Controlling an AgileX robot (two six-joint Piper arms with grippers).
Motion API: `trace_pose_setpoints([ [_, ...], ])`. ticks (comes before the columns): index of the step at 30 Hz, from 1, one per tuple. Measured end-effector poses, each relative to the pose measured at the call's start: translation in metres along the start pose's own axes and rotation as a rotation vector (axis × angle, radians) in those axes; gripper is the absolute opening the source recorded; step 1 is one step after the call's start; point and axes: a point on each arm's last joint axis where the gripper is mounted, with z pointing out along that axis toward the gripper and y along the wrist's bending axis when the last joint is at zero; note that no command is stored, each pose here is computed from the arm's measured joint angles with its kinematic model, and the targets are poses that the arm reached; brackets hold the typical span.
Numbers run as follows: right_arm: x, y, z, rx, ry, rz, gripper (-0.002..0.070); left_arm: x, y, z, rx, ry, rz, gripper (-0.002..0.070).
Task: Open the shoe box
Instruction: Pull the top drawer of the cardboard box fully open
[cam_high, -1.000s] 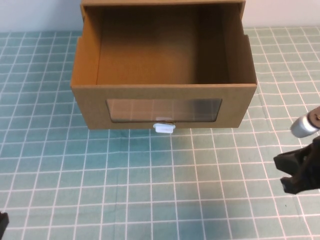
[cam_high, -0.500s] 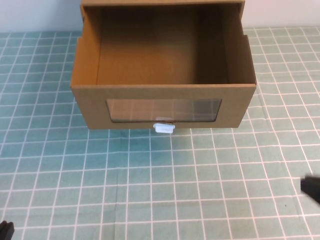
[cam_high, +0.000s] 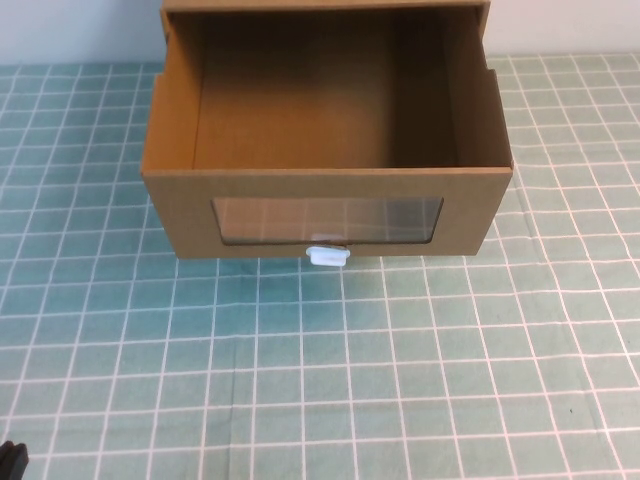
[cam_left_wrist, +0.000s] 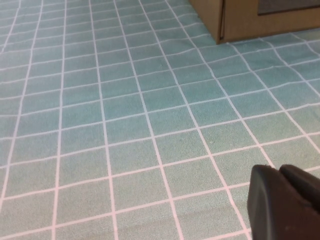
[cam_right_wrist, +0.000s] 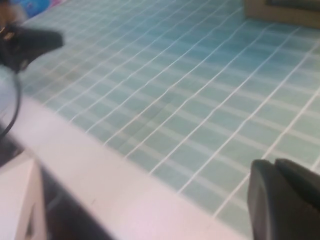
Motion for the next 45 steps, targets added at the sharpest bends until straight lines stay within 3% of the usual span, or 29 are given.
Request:
trace_pose_setpoints([
  [5,0.013,0.011,-0.003,-0.099,0.115,-0.014,-0.0013,0.0,0.0,0.0,0.0,0.0,0.0,-0.0005],
  [10,0.013,0.011,-0.003,-0.096,0.108,-0.017,-0.0013,0.001,0.0,0.0,0.0,0.002,0.0,-0.0005],
  [15,-0.009,-0.006,-0.003,0.09,-0.13,-0.017,-0.0013,0.001,0.0,0.0,0.0,0.002,0.0,-0.0005],
  [19,-0.027,-0.026,-0.011,0.328,-0.338,-0.084,-0.0013,0.001,0.0,0.0,0.0,0.002,0.0,-0.0005],
  [23,-0.022,-0.039,-0.014,0.507,-0.263,-0.291,-0.0013,0.001,0.0,0.0,0.0,0.002,0.0,-0.0005],
  [32,0.006,-0.063,-0.009,0.68,-0.15,-0.139,-0.0013,0.001,0.0,0.0,0.0,0.002,0.0,-0.0005],
  [39,0.03,-0.076,0.0,0.731,-0.146,0.017,-0.0013,0.001,0.0,0.0,0.0,0.002,0.001,-0.0005],
  [45,0.031,-0.077,-0.001,0.756,-0.15,0.043,-0.0013,0.001,0.0,0.0,0.0,0.002,0.001,-0.0005],
])
